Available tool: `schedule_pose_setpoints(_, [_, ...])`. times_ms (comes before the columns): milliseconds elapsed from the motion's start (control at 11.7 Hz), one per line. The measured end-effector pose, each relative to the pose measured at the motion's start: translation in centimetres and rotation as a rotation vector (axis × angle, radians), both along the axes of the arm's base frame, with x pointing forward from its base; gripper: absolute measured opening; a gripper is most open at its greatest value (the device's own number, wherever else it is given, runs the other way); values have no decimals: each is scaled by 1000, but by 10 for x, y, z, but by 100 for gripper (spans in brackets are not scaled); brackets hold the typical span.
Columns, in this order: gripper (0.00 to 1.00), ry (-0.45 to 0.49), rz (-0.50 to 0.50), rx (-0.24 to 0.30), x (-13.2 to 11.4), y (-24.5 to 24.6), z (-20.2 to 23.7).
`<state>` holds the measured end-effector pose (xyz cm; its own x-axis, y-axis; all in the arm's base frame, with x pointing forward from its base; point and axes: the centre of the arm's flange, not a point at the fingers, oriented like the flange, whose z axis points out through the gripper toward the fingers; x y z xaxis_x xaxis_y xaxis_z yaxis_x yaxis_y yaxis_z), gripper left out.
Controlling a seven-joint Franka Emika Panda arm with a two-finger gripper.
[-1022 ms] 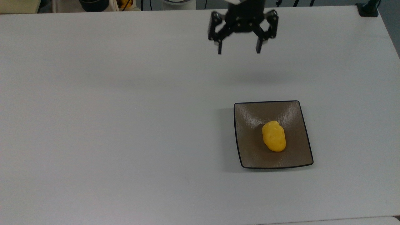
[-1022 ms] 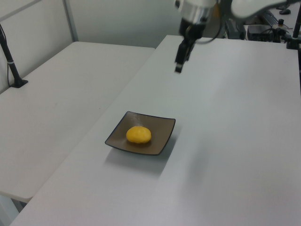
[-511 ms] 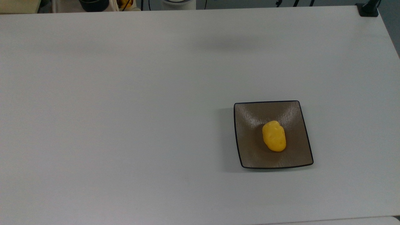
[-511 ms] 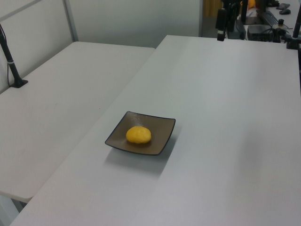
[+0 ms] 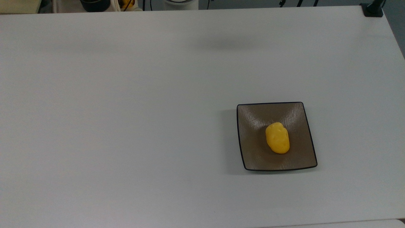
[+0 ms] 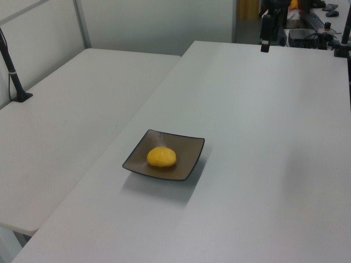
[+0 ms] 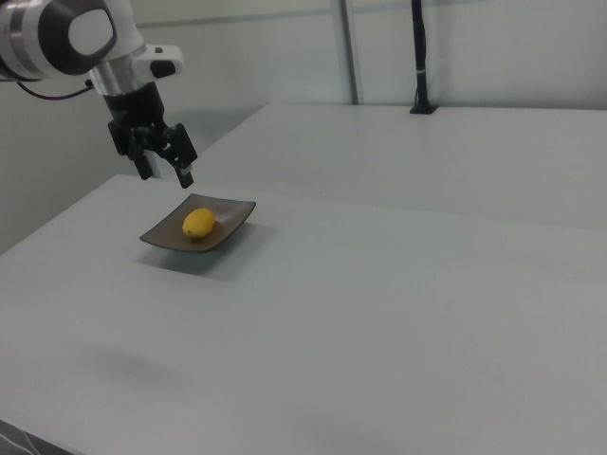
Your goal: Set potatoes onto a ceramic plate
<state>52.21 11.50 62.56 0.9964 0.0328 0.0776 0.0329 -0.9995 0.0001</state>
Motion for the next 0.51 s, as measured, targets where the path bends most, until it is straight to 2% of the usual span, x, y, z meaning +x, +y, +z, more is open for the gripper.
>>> schedule_pose_setpoints(170, [100, -19, 57, -1, 5, 1, -10])
schedule_pose_setpoints(511, [100, -20, 72, -1, 6, 2, -15])
